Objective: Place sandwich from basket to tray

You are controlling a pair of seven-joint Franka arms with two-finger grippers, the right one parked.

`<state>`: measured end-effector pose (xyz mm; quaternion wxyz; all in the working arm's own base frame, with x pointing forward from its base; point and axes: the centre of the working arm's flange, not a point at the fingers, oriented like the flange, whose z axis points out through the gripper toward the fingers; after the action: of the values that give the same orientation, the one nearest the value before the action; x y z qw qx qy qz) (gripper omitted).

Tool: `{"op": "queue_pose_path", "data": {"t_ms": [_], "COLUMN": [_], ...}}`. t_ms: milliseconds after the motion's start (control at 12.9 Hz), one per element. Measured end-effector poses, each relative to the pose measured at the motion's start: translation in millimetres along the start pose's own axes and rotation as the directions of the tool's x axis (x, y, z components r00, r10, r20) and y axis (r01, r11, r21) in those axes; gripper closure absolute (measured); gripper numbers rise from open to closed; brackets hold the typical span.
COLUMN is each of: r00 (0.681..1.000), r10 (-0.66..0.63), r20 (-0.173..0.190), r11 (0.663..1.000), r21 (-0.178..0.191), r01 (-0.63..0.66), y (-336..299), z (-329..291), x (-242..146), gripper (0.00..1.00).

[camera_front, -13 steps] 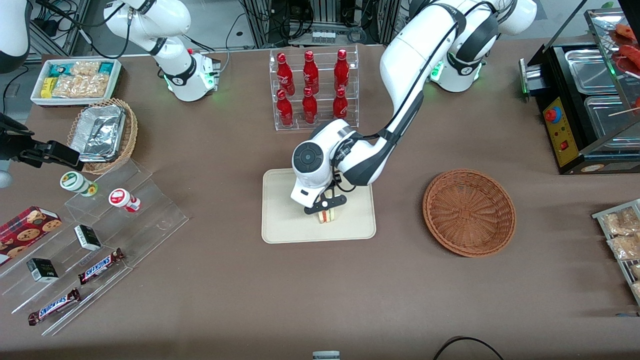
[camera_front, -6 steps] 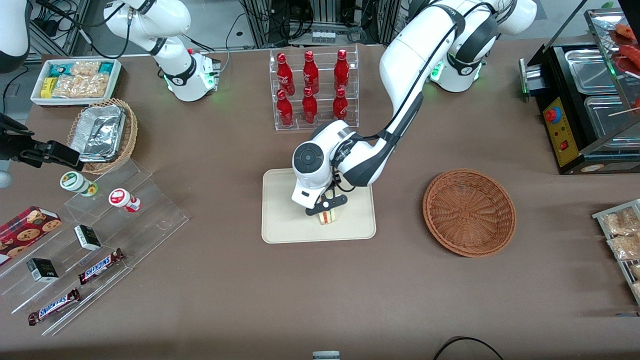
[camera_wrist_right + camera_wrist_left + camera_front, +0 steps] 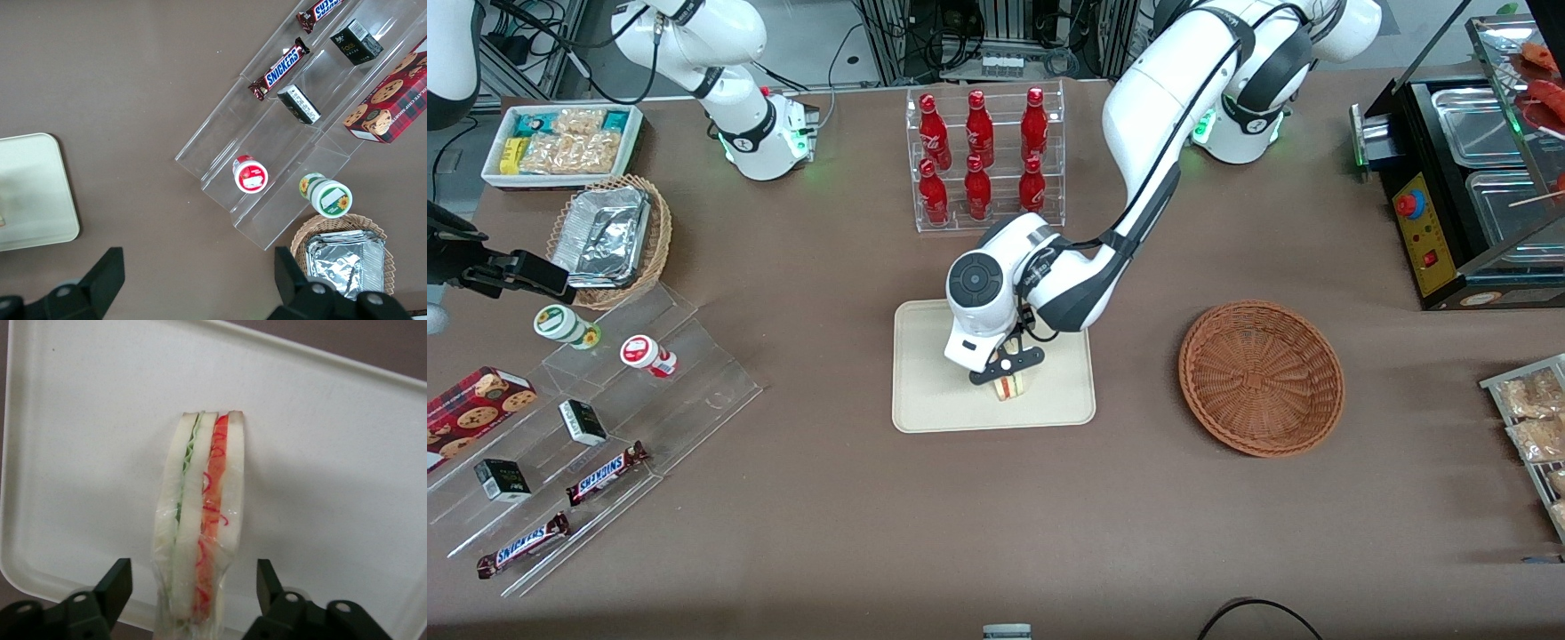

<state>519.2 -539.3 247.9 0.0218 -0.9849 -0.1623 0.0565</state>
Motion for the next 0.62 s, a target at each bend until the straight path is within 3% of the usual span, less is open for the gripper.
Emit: {"op": "queue_pose_path", "data": {"t_ms": [77,387,620], "r00": [1.0,1.0,0.993], "r10": [0.0,0.017,0.114], "r20": [-0.005,-0.026,-0.035], "r11": [1.0,1.0,0.993], "r21": [-0.008,-0.021,-0.012], "r01": [0.0,-0.018,-0.115], "y": [1,-6,-29], "z": [-8,-59,-105], "x": [1,4,21], "gripper": [0.01,0.0,0.0]}}
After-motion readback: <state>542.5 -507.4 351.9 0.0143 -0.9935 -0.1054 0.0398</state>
